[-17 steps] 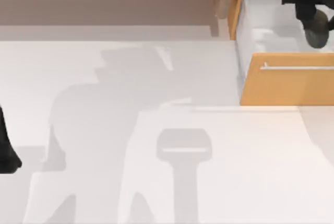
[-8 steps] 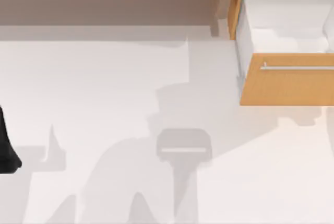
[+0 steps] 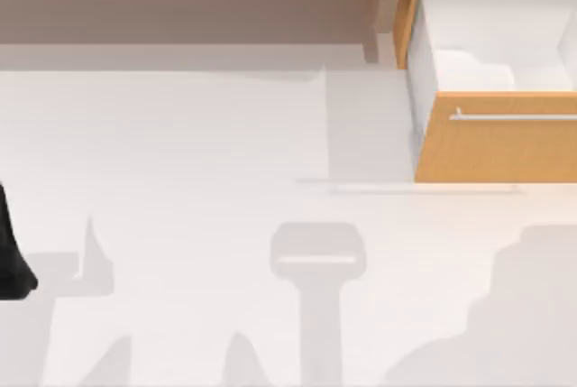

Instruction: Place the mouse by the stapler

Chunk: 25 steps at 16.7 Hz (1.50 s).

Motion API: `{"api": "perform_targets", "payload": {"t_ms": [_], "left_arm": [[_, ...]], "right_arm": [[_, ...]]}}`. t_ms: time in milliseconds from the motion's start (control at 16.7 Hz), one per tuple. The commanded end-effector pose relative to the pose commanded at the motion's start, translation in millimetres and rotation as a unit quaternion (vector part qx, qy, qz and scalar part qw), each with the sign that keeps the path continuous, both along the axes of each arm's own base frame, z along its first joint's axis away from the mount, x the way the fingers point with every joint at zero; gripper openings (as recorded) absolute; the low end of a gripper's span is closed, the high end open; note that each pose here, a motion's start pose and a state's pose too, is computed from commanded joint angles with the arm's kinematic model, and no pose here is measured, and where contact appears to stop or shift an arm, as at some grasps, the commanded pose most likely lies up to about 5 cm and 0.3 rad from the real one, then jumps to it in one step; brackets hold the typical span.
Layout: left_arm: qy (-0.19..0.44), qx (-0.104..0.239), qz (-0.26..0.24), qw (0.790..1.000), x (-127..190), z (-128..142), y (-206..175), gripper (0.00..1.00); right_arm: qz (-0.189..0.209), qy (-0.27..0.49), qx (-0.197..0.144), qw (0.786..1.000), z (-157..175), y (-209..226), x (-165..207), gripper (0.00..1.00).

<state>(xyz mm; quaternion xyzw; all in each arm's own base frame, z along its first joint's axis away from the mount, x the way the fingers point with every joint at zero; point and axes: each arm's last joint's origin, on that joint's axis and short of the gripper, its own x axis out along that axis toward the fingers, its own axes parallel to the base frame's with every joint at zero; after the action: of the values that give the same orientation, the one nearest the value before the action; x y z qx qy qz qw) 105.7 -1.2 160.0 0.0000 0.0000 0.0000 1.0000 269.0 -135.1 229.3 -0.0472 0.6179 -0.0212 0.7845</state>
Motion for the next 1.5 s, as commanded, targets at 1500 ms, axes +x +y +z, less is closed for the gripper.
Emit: {"api": "perform_targets", "payload": {"t_ms": [1500], "left_arm": [[0.000,0.000,0.000,1.000,0,0,0,1.00]], "right_arm": [[-0.023,0.049,0.042,0.998,-68,-20,-80,0.00]]}}
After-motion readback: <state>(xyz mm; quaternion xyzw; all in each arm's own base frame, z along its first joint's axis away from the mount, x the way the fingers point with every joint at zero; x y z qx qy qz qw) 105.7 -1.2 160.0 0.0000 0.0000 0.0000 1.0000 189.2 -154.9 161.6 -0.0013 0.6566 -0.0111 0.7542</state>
